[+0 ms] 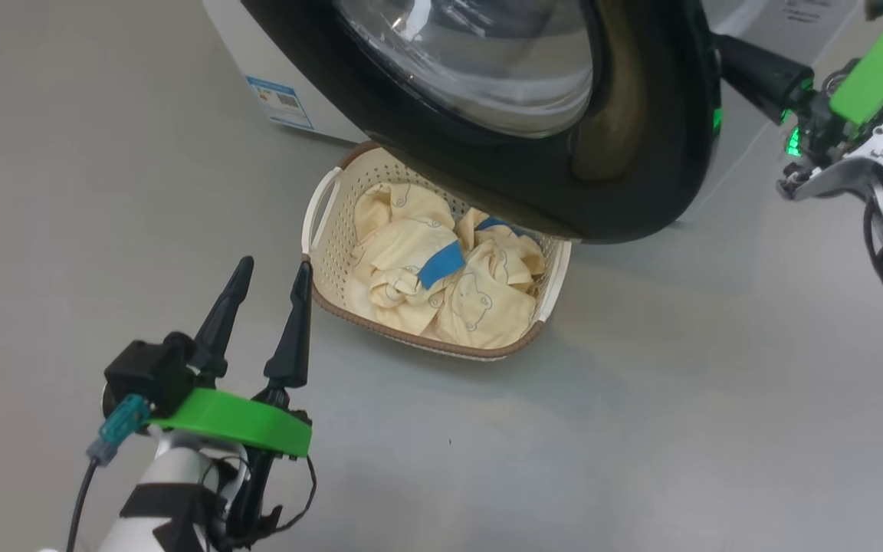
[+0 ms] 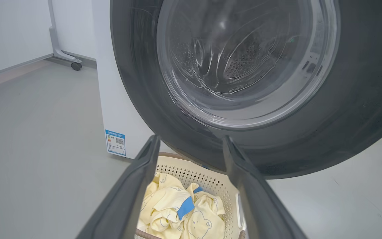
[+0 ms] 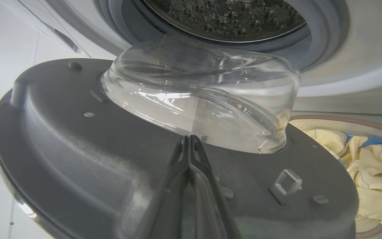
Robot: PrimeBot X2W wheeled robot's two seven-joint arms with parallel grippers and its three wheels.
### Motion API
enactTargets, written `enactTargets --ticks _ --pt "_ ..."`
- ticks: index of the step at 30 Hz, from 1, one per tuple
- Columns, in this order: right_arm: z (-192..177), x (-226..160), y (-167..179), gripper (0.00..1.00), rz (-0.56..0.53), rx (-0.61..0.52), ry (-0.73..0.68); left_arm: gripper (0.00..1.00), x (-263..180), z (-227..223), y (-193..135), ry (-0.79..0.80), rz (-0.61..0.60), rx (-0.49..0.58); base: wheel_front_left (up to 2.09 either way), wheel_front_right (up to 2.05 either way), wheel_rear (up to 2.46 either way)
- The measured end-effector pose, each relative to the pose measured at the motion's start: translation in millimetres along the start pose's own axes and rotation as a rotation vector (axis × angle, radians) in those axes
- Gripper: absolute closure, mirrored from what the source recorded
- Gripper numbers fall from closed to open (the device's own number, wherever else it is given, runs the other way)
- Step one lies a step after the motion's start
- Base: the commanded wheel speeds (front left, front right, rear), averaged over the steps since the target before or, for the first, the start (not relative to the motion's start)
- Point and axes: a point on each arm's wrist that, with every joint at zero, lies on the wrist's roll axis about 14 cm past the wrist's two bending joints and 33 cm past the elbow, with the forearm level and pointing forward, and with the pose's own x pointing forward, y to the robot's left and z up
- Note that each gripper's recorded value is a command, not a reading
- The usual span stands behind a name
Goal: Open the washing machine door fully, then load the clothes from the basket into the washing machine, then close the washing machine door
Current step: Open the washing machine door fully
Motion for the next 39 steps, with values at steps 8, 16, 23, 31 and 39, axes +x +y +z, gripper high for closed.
enactTargets --ticks 8,16,23,31,39 --pt "-38.9 -9.2 16.5 1.0 0.019 0.006 0.064 0.0 -16.3 7.1 -1.6 -0.015 0.001 0.002 0.0 0.0 0.0" --pt "-70.0 -15.0 31.6 1.0 0.042 0.016 0.112 0.0 -33.7 13.2 1.1 -0.028 0.012 0.018 0.0 0.0 0.0" --pt "-101.2 -12.7 45.5 1.0 0.078 0.028 0.177 0.0 -45.4 22.7 6.4 -0.055 0.034 0.022 0.0 0.0 0.0" --pt "-137.1 -2.9 62.3 1.0 0.125 0.022 0.264 0.0 -58.2 25.5 13.2 -0.063 0.065 0.026 0.0 0.0 0.0" --pt "-157.4 7.0 71.1 1.0 0.16 0.037 0.316 0.0 -63.6 27.3 20.0 -0.067 0.09 0.029 0.0 0.0 0.0"
